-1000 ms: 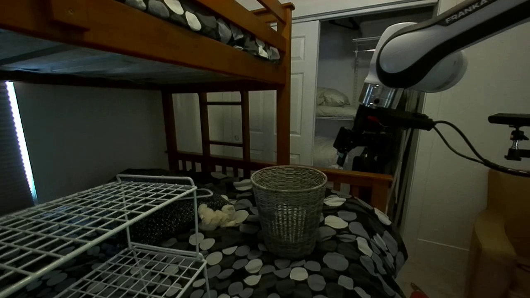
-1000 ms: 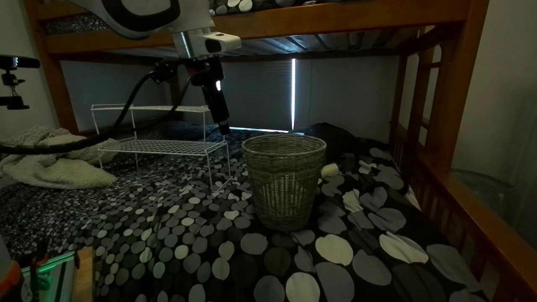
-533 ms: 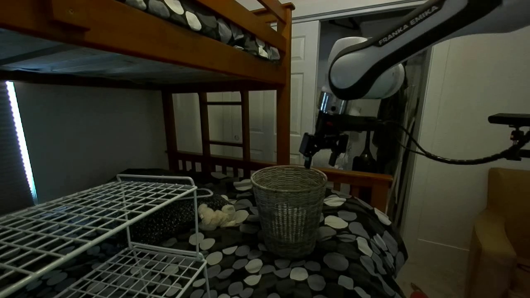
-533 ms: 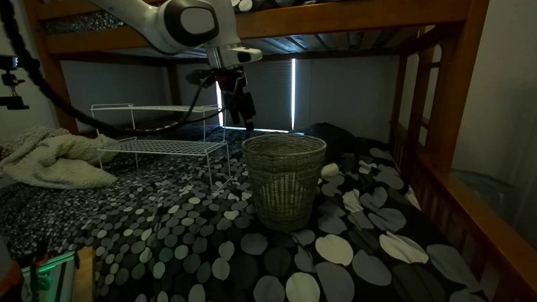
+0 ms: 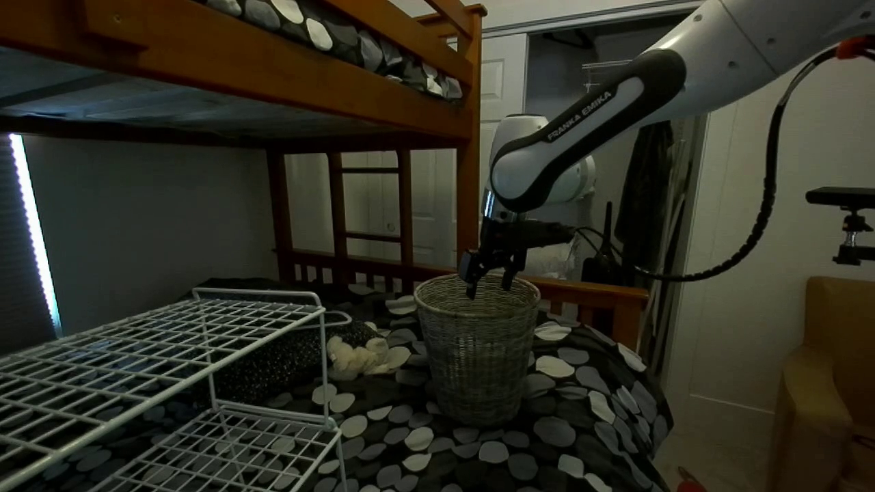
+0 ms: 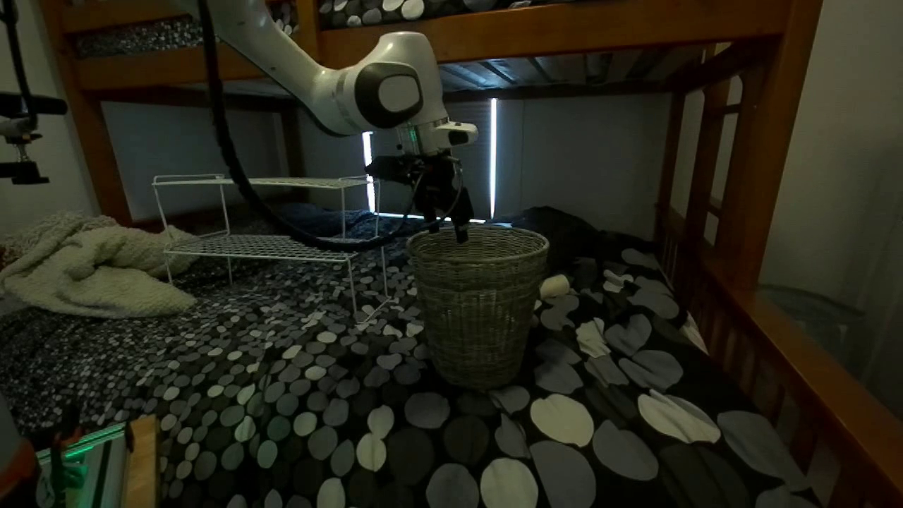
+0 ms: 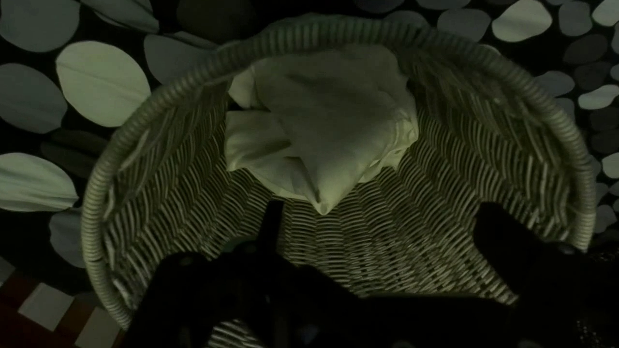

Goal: Pick up the white cloth from the basket and put it on the bed

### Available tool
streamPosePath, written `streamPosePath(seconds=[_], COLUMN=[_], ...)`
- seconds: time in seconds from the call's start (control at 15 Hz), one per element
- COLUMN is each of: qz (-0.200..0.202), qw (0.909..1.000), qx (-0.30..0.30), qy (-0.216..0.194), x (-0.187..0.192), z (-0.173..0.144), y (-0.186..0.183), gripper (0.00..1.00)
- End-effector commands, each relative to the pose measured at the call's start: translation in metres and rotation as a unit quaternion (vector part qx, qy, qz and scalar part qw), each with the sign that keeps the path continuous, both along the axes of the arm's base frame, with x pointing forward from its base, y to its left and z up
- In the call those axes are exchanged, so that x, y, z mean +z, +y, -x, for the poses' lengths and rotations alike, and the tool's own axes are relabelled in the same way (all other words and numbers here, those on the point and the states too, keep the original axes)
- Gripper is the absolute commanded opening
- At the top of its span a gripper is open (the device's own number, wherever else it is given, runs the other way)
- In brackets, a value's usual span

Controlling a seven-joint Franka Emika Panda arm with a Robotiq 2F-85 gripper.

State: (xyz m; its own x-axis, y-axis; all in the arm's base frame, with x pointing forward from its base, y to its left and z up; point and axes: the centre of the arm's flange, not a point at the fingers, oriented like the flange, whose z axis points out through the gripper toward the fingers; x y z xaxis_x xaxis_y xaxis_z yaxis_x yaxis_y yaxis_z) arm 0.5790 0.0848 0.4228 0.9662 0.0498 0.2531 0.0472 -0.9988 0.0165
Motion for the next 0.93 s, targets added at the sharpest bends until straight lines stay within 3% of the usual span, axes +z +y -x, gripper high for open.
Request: streamPosePath(seconds=[0.0,0.4,0.87], qz=[0.0,0.0,0.008], qw=[1.0,1.0,0.999], qx=[0.003,0.006,0.035], qy=[0.002,0.0,0.026], x=[-0.005,-0.005,-0.036], z=[-0.005,-0.009,-0.057], y=[0.0,0.002,0.02], gripper=[1.0,1.0,1.0])
